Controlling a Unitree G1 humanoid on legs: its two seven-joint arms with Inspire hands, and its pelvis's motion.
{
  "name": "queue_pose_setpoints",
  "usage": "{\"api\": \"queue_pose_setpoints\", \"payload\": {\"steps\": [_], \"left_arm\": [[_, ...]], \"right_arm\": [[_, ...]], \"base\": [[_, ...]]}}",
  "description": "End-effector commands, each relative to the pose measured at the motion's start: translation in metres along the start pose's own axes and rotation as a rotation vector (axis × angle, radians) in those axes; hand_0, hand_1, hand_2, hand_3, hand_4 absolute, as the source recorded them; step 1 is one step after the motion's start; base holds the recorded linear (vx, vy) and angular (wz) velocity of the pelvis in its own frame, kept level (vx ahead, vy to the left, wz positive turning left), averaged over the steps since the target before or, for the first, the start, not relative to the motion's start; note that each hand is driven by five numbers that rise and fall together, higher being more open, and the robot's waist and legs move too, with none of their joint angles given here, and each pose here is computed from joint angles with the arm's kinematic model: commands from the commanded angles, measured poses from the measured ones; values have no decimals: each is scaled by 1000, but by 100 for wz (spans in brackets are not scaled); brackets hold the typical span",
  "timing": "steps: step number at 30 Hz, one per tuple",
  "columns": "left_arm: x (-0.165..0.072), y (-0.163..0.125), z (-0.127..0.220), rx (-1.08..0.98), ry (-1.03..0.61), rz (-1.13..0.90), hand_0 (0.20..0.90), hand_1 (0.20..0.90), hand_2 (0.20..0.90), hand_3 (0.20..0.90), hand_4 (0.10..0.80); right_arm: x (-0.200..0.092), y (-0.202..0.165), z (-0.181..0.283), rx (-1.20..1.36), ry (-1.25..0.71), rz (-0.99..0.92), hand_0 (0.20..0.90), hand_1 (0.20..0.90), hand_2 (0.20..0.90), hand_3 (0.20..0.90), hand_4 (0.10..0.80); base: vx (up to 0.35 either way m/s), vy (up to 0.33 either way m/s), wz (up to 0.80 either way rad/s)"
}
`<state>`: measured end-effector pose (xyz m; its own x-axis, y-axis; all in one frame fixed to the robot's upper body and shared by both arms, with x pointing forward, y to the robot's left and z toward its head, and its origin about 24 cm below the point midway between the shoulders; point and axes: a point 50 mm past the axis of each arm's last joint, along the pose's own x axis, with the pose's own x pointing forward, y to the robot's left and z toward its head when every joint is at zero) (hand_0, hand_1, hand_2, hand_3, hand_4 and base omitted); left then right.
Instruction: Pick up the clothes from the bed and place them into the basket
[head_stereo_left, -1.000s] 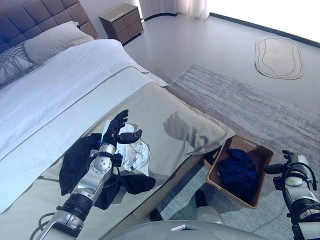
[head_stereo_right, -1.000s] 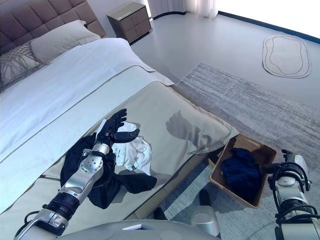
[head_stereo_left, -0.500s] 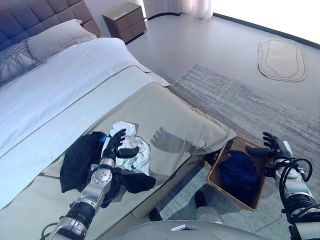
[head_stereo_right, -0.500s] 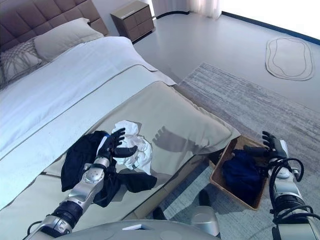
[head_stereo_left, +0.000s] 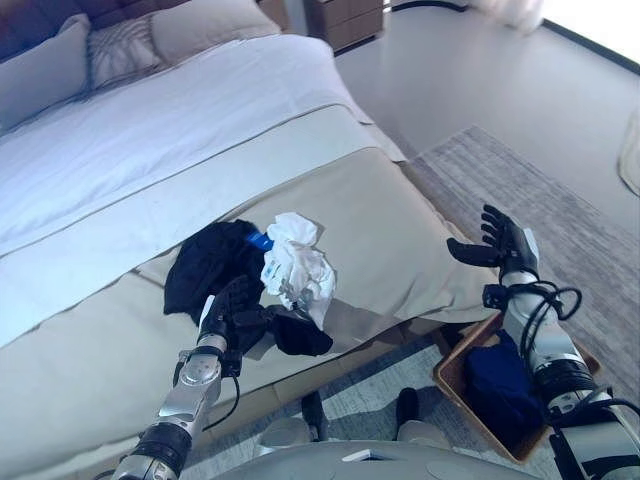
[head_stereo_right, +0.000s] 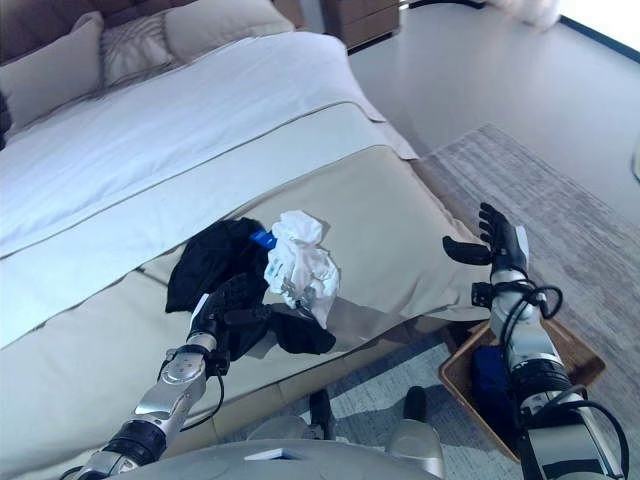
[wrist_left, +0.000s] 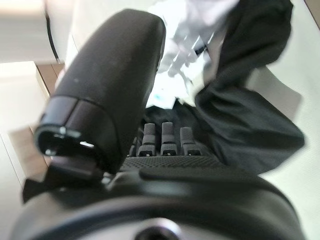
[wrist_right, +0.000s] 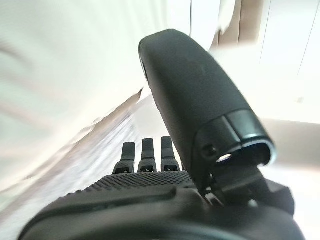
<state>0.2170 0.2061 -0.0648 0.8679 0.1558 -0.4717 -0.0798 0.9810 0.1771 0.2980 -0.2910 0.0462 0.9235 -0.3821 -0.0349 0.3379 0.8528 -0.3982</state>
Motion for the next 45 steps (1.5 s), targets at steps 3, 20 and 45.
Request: {"api": "queue_pose_setpoints", "payload": {"steps": [3, 20, 45], "left_arm": [[10, 15, 34, 204, -203, 31, 900, 900, 900, 900, 800], [-1, 38, 68, 346, -390, 0, 900, 900, 900, 900, 800], [-13, 17, 120, 222, -611, -61, 900, 900, 900, 900, 800]], "right_arm": [[28, 7, 110, -134, -413, -58, 900, 900, 900, 900, 800], [59, -7, 167, -484, -412, -103, 900, 900, 900, 900, 800], [76, -4, 218, -606, -351, -64, 900, 900, 900, 900, 800]], "base": [[115, 107, 25], [62, 61, 23], [-5, 64, 13]]}}
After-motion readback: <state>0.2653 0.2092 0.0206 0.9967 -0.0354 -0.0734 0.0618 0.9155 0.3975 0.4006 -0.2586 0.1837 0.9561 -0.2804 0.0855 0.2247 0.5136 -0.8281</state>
